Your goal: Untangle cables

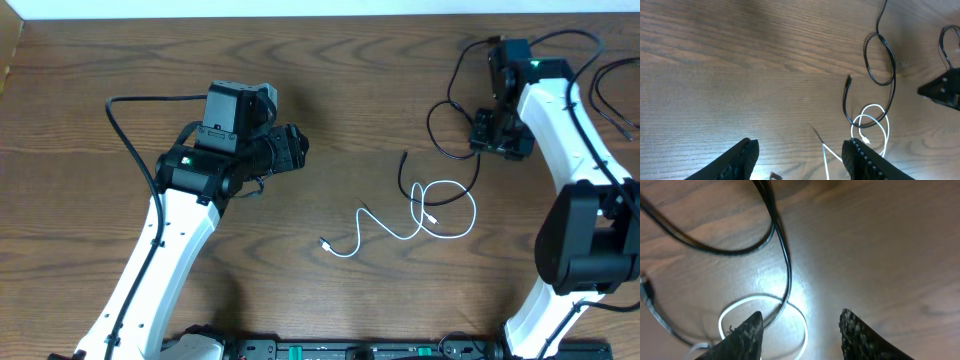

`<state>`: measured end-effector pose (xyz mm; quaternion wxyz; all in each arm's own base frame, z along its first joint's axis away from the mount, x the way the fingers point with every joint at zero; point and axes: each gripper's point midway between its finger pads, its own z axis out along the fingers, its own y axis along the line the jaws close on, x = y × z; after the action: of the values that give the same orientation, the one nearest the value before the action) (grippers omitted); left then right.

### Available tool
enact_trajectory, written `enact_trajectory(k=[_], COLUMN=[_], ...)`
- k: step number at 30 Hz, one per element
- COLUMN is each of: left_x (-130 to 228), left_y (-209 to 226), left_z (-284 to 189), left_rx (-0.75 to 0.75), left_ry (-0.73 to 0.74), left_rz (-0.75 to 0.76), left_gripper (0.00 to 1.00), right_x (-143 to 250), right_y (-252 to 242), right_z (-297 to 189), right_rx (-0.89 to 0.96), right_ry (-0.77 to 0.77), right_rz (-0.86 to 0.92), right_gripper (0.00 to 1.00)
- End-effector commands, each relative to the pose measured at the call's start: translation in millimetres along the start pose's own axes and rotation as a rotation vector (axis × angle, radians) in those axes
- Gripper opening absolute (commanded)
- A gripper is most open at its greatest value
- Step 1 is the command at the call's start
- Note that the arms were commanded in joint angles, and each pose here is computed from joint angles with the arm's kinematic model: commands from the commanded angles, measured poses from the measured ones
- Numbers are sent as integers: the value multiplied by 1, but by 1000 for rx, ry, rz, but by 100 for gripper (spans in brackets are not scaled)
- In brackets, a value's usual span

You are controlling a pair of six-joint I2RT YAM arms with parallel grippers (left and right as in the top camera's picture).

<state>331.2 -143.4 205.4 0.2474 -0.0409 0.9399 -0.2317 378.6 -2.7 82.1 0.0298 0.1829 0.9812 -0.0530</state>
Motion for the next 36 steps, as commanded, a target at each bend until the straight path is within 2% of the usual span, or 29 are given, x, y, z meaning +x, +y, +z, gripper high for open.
enact_trajectory(k=[1, 8, 17, 30, 34, 36], left_x=[4, 6, 9, 10, 10, 10], left_y=[7, 8, 9, 10, 10, 10], left_z=[3, 3, 3, 3, 3, 3], left_rx=[-27, -32, -38, -38, -38, -38], left_ry=[8, 18, 30, 31, 31, 31], left_rz=[2, -1, -4, 22, 22, 22], left_gripper=[59, 59, 59, 59, 60, 59], right_x=[-5, -25, -42, -31, -20, -11], right_y=[5, 18, 27, 27, 23, 18], right_z=[22, 58, 71, 105, 108, 109], right_rx=[-4, -38, -72, -46, -28, -13], right_ry=[-23, -110, -201, -131, -85, -45], right_rz=[-27, -84, -71, -79, -74, -58], right_gripper=[45, 41, 36, 34, 28, 22])
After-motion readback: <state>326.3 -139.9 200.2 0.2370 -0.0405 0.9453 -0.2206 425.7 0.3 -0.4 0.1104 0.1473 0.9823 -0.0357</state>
